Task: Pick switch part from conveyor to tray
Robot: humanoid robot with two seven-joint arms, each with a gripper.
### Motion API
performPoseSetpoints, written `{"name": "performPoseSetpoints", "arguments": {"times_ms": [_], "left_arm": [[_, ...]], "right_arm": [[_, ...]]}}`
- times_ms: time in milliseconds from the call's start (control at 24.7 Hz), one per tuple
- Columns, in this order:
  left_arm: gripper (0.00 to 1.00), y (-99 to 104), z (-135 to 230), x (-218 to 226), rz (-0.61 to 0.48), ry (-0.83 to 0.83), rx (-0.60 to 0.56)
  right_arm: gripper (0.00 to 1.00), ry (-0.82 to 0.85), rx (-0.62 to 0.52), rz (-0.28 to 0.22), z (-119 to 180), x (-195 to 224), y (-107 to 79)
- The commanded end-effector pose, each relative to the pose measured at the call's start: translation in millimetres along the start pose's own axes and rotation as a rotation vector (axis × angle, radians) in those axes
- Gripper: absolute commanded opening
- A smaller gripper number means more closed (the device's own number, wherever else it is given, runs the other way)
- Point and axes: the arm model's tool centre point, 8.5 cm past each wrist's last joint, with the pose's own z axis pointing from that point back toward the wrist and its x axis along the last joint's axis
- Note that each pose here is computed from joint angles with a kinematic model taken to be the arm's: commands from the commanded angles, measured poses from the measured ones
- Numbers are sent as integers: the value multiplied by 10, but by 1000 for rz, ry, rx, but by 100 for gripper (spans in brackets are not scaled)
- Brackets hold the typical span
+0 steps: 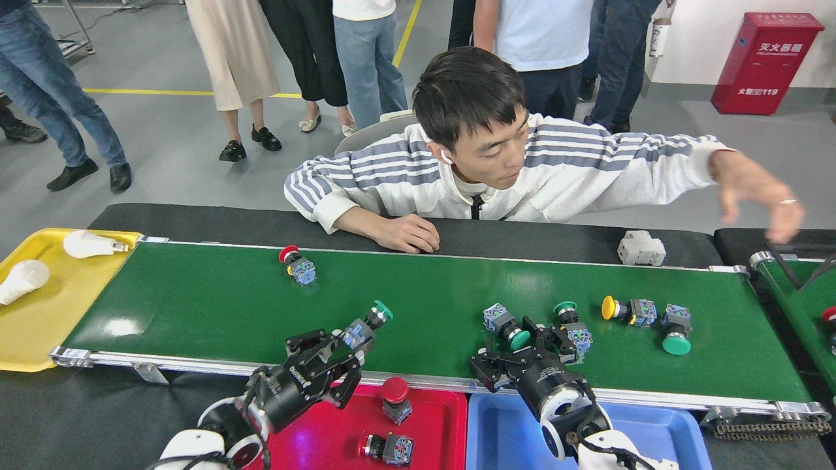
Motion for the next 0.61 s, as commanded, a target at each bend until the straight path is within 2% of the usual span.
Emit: {"name": "performPoseSetpoints", "arguments": {"times_ms": [0, 122, 324, 365, 406, 446, 487, 568], "left_arm": [[100, 86, 83, -25, -12, 10, 35], [100, 53, 208, -108, -1, 53, 35], [100, 102, 538, -450, 20, 214, 80], [100, 121, 632, -615, 16, 332, 87], [100, 146, 742, -825, 6, 489, 87], [100, 164, 828, -984, -5, 621, 84], [100, 178, 895, -1086, -13, 708, 81], [100, 171, 982, -1151, -25, 736, 69]], "right_arm": [[2, 13, -29, 7, -13, -58, -96], [2, -5, -84, 14, 52, 8, -212], [2, -235, -149, 45, 544, 516, -154], [13, -298, -159, 50, 693, 639, -130], [42, -369, -167, 53, 820, 797, -116], [84, -437, -167, 57, 891, 967, -92], [100, -488, -166, 60, 922, 1110, -80], [100, -527, -164, 65, 946, 1229, -70]]}}
